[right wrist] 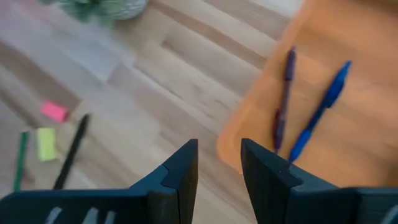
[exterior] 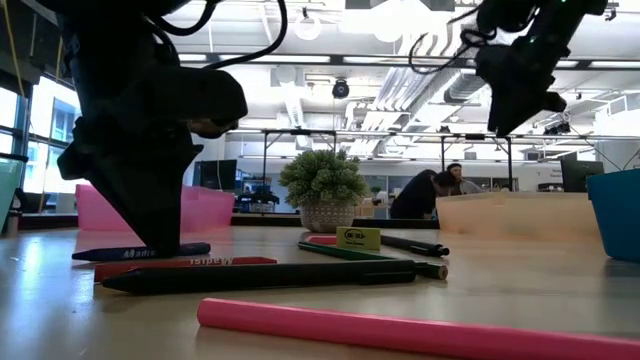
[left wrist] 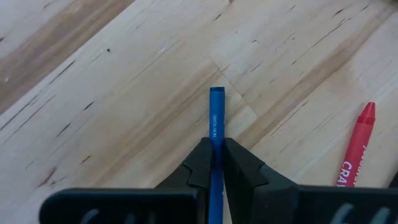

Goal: Sort crayons/erasers/pens/pencils in bins
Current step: Put the blue crayon into the blue bin

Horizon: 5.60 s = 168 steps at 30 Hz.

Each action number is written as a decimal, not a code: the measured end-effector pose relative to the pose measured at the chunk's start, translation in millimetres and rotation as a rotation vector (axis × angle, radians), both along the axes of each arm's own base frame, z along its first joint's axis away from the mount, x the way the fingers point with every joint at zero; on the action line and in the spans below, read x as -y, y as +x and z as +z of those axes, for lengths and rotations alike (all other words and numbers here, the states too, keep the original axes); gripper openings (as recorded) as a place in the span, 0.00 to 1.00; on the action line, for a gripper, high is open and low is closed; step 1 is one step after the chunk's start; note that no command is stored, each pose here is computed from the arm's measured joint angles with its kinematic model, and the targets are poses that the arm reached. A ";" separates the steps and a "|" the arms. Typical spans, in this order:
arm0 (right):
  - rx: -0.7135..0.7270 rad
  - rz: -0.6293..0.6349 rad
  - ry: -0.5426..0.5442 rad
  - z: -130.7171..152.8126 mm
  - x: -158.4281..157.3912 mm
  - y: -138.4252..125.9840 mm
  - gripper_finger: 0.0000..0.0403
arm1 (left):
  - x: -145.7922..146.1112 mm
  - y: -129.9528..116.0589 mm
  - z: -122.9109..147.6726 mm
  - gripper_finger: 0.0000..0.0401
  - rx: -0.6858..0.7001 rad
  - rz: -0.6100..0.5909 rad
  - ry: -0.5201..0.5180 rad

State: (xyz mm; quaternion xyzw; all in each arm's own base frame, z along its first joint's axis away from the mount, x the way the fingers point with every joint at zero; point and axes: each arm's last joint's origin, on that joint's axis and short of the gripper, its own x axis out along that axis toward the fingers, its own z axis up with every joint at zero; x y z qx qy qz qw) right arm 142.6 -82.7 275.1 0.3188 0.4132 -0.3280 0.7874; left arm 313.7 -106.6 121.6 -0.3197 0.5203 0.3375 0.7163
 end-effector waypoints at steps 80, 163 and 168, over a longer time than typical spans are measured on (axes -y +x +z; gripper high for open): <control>0.649 0.448 0.135 52.7 -148.0 15.1 0.28 | -81.4 87.6 115.6 0.04 1.325 -0.082 -0.061; 0.486 0.363 0.089 5.0 -164.0 85.7 0.01 | -84.1 87.3 110.8 0.22 1.249 -0.111 0.129; 0.398 0.362 0.129 -0.5 -163.4 78.3 0.01 | -83.1 87.2 107.0 0.29 1.200 -0.210 0.164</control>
